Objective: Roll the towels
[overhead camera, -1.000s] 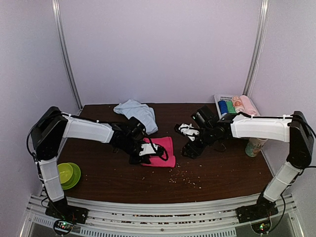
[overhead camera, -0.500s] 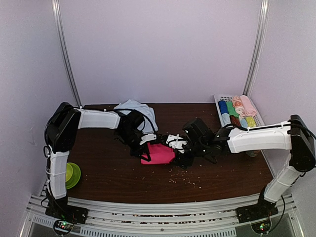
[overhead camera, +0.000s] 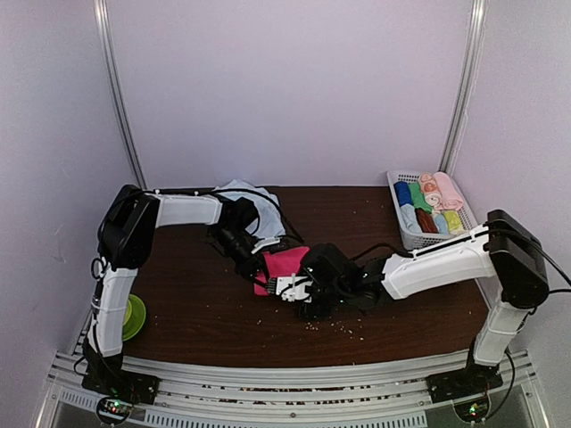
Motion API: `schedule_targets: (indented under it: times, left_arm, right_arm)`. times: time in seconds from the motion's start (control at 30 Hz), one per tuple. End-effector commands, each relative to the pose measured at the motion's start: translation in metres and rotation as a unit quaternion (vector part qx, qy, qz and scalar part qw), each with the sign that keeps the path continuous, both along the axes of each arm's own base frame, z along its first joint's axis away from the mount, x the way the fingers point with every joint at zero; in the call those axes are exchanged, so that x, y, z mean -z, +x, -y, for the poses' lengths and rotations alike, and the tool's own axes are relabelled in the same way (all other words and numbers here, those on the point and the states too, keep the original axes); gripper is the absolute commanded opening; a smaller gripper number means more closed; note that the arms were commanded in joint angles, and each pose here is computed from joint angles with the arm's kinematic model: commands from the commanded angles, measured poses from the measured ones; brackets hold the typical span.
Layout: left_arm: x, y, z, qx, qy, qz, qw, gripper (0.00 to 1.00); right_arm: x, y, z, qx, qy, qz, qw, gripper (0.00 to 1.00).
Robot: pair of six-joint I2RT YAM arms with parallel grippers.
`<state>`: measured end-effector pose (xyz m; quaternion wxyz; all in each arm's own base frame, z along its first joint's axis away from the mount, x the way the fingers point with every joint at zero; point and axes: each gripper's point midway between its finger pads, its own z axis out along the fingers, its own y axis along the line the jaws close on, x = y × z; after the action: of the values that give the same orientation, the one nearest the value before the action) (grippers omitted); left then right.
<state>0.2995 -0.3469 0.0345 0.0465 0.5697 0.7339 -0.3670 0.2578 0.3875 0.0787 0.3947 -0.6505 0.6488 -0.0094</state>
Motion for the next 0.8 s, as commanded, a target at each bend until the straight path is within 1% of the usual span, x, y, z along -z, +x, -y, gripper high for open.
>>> schedule_targets:
  times: [0.0,0.2,0.47,0.6,0.73,0.77]
  left_arm:
    - [0.023,0.000,-0.018,-0.013,0.042,-0.033,0.998,0.00]
    - [0.023,-0.001,-0.019,-0.014,0.044,-0.042,0.998,0.00]
    - [0.023,-0.002,-0.019,-0.010,0.041,-0.058,0.997,0.00]
    - [0.022,-0.002,-0.020,-0.011,0.039,-0.058,0.997,0.00]
    - [0.020,-0.001,-0.021,-0.010,0.038,-0.055,0.998,0.02]
    - [0.021,-0.002,-0.022,-0.009,0.038,-0.054,0.998,0.03]
  right_arm:
    - [-0.008,0.023,-0.010,0.023,-0.029,0.058,0.998,0.78]
    - [0.000,0.035,-0.015,0.037,-0.053,0.072,0.995,0.75]
    - [0.023,0.035,-0.014,0.038,-0.096,0.048,0.993,0.62]
    - [0.032,0.034,-0.011,0.045,-0.111,0.033,0.992,0.51]
    - [0.039,0.035,-0.010,0.053,-0.122,0.017,0.991,0.29]
    - [0.041,0.035,-0.010,0.055,-0.123,0.015,0.991,0.27]
